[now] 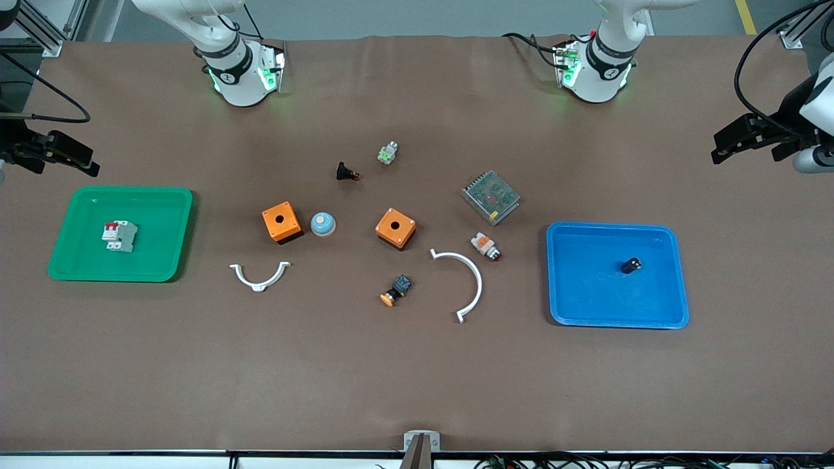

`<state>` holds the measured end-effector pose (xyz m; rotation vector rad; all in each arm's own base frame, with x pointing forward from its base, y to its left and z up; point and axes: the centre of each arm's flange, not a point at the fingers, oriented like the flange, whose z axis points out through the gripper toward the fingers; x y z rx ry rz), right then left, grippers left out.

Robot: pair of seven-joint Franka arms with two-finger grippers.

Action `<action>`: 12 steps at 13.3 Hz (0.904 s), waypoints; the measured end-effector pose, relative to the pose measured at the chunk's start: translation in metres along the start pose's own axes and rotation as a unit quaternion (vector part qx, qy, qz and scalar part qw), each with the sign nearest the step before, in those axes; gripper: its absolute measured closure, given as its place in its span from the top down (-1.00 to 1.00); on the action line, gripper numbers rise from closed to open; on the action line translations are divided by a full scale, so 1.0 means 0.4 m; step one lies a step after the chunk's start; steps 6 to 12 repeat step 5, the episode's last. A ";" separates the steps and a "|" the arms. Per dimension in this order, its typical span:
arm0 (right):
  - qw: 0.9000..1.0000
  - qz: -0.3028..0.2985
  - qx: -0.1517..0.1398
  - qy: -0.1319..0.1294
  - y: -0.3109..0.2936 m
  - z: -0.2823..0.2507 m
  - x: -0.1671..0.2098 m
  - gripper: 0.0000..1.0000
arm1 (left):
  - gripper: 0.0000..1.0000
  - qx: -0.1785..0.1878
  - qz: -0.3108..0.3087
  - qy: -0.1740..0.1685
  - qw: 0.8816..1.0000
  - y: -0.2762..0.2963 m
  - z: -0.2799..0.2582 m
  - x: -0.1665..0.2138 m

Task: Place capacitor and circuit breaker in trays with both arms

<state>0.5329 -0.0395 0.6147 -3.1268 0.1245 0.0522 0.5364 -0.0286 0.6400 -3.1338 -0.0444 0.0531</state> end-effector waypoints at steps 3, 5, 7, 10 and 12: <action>1.000 0.000 0.000 0.000 0.000 0.000 0.000 1.00 | 1.00 0.003 0.000 0.000 1.000 -0.001 0.001 0.001; 1.000 0.000 0.000 0.000 0.000 0.000 0.000 1.00 | 1.00 0.003 0.000 0.000 1.000 -0.002 0.001 0.001; 1.000 0.000 0.000 0.000 0.000 0.000 0.000 1.00 | 1.00 0.003 0.000 0.000 1.000 -0.002 0.001 0.001; 1.000 0.000 0.000 0.000 0.000 0.000 0.000 1.00 | 1.00 0.003 0.000 0.000 1.000 -0.002 0.001 0.001; 1.000 0.000 0.000 0.000 0.000 0.000 0.000 1.00 | 1.00 0.003 0.000 0.000 1.000 -0.002 0.001 0.001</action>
